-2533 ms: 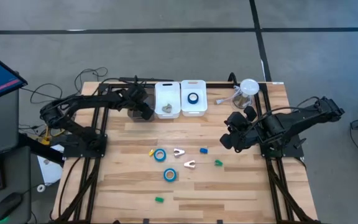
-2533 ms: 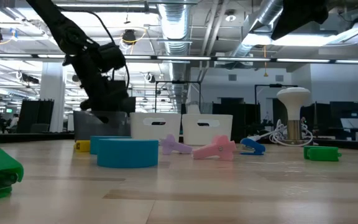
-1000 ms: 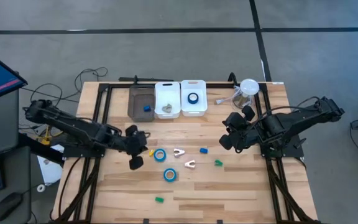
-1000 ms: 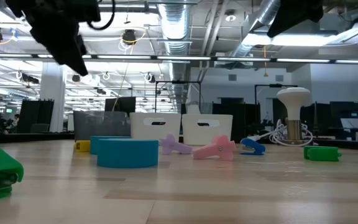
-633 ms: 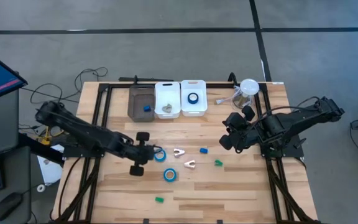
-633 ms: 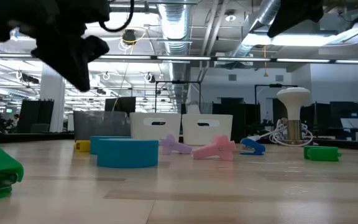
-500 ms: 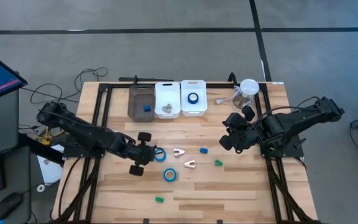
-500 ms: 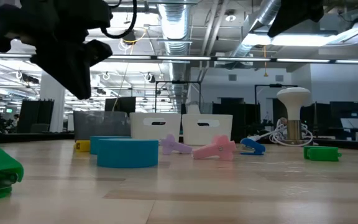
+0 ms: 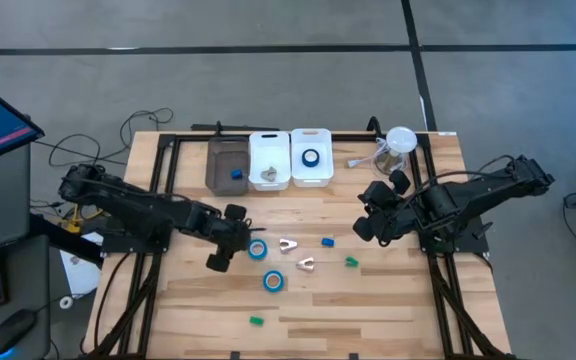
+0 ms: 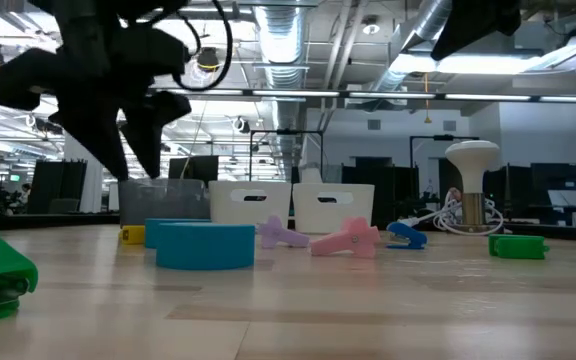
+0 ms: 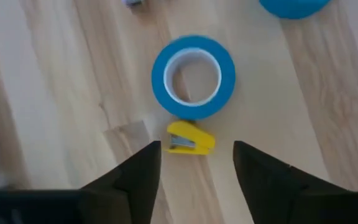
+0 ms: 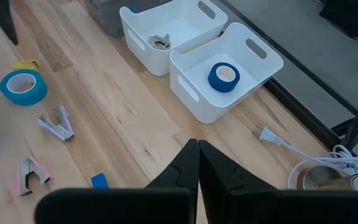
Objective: Pick and place Stapler, Stapler remover, tape
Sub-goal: Put the yellow stapler into the black bin
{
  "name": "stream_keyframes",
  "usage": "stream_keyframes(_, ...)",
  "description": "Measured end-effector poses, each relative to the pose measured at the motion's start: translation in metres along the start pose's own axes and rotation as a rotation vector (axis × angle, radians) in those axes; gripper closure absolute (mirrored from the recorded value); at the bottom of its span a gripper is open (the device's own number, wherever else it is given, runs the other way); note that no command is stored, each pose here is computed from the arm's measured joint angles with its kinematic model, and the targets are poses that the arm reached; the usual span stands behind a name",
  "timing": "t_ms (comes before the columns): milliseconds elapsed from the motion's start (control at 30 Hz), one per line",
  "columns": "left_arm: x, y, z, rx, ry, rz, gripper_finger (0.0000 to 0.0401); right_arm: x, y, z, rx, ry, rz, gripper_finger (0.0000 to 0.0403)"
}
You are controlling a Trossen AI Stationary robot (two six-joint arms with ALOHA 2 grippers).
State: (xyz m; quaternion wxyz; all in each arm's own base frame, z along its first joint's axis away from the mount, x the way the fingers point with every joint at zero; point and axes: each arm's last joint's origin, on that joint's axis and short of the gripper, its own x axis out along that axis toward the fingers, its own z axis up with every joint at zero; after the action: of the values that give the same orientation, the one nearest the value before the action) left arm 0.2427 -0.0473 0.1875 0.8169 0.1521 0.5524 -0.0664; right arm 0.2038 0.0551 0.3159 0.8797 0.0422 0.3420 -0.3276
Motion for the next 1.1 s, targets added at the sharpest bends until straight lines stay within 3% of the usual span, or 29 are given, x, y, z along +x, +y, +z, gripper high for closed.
stream_keyframes(267, 0.013, 0.01, -0.007, -0.023, -0.047, -0.151, 0.0204, 0.0, -0.001, -0.001, -0.009, 0.006, -0.006, 0.0403)
stream_keyframes(633, 0.045, 0.018, -0.008, -0.062, 0.029, -0.159, 0.0181, 0.0, -0.002, -0.002, -0.024, 0.017, -0.016, 0.0403)
stream_keyframes(1100, 0.057, 0.017, -0.01, -0.07, 0.056, -0.181, 0.0179, 0.0, -0.003, -0.004, -0.039, 0.029, -0.026, 0.0403)
